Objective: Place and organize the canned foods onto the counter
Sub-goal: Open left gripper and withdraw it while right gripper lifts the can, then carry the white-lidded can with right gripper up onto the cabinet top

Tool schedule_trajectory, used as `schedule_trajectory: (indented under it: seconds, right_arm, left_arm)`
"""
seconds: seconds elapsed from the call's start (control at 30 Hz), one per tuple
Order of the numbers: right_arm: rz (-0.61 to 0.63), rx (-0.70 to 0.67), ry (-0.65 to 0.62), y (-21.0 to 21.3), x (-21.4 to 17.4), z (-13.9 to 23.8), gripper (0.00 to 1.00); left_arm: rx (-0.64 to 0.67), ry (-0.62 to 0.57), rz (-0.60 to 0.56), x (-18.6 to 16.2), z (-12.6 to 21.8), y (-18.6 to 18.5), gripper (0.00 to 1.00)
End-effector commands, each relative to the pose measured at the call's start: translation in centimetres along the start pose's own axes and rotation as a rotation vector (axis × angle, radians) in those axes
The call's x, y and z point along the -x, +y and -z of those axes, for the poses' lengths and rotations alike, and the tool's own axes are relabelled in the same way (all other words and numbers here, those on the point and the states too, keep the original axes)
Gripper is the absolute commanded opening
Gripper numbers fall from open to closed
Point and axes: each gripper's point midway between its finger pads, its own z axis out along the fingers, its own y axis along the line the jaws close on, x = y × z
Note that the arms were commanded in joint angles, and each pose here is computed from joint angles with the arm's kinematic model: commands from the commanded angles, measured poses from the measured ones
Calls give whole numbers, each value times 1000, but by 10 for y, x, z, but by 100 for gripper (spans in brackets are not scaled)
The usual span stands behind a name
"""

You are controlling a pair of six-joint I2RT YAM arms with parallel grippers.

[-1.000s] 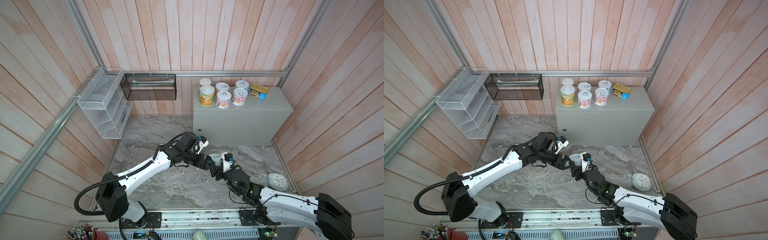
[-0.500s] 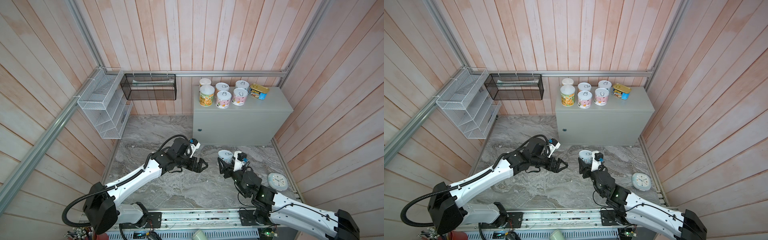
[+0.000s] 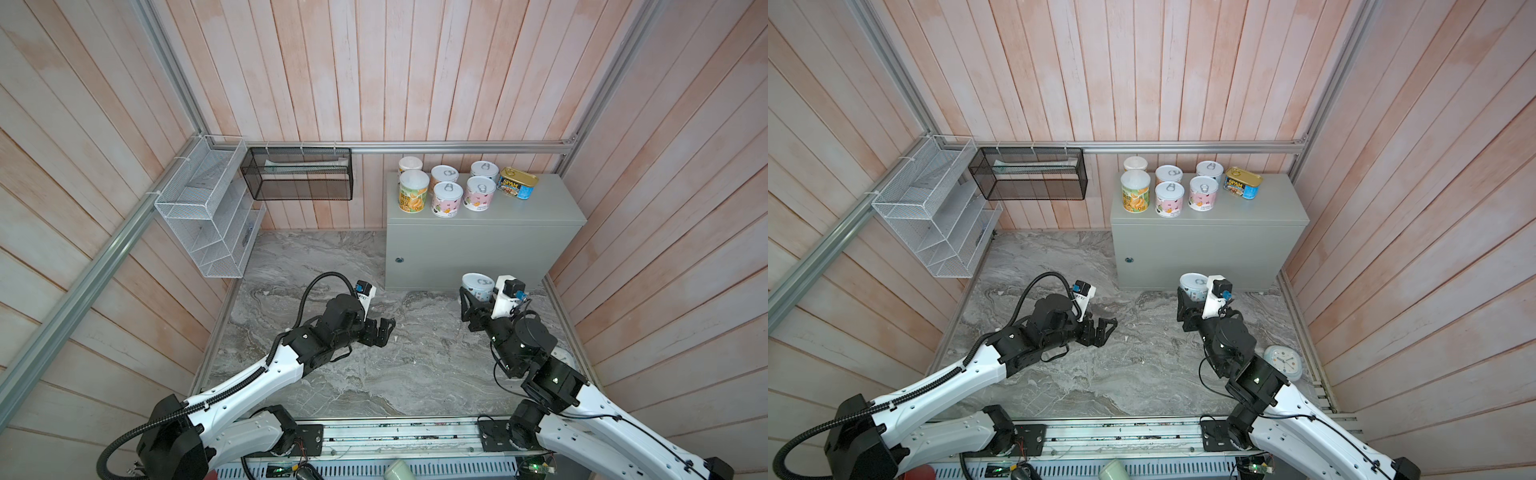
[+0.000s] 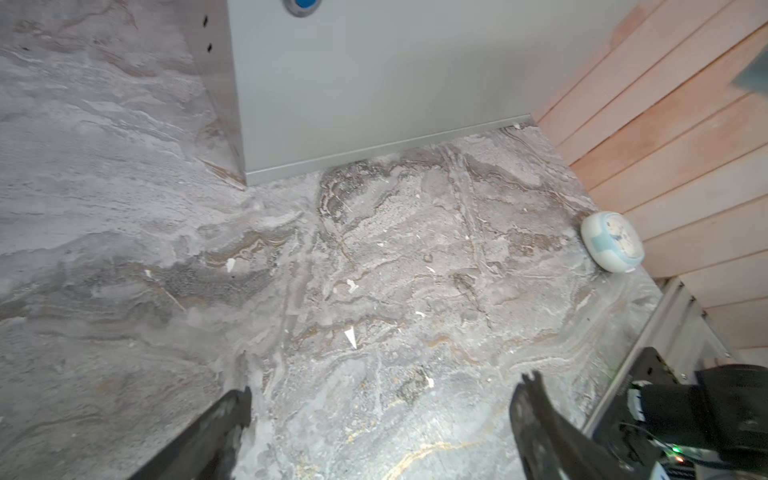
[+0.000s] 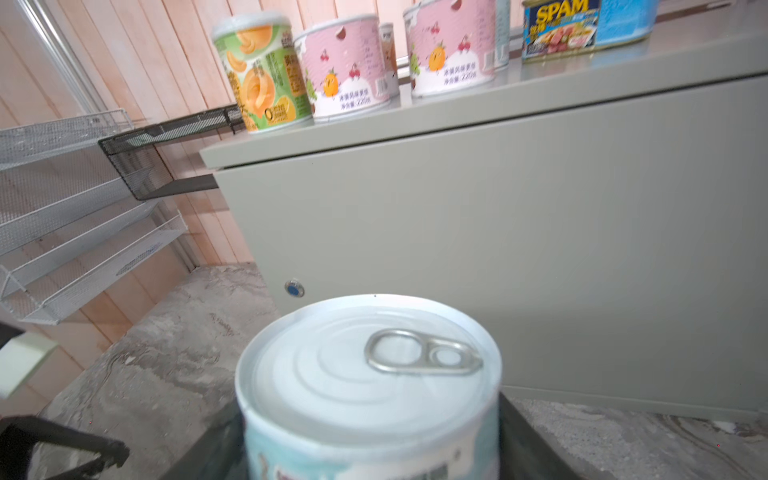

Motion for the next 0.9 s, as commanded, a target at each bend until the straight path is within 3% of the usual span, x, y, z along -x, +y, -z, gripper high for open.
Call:
schedule_trajectory:
  seconds: [0.0,0.17,0.57,0.87]
  right_arm:
    - [6,37,-81,8,52,-2,60]
    - [54,14,-120,6,99,-17,60]
    - [78,-41,-216,-10,163,-59,60]
    - [97,-148,-242,-45,207,-87,60]
  left_arm:
    - [102,-127,-41,8,-3,24,100]
    - [181,-208,-67,-2,-3,46,100]
    - [223,-273,-53,-38,4,70,100]
    - [217,-294,-40,-34,9,69,100]
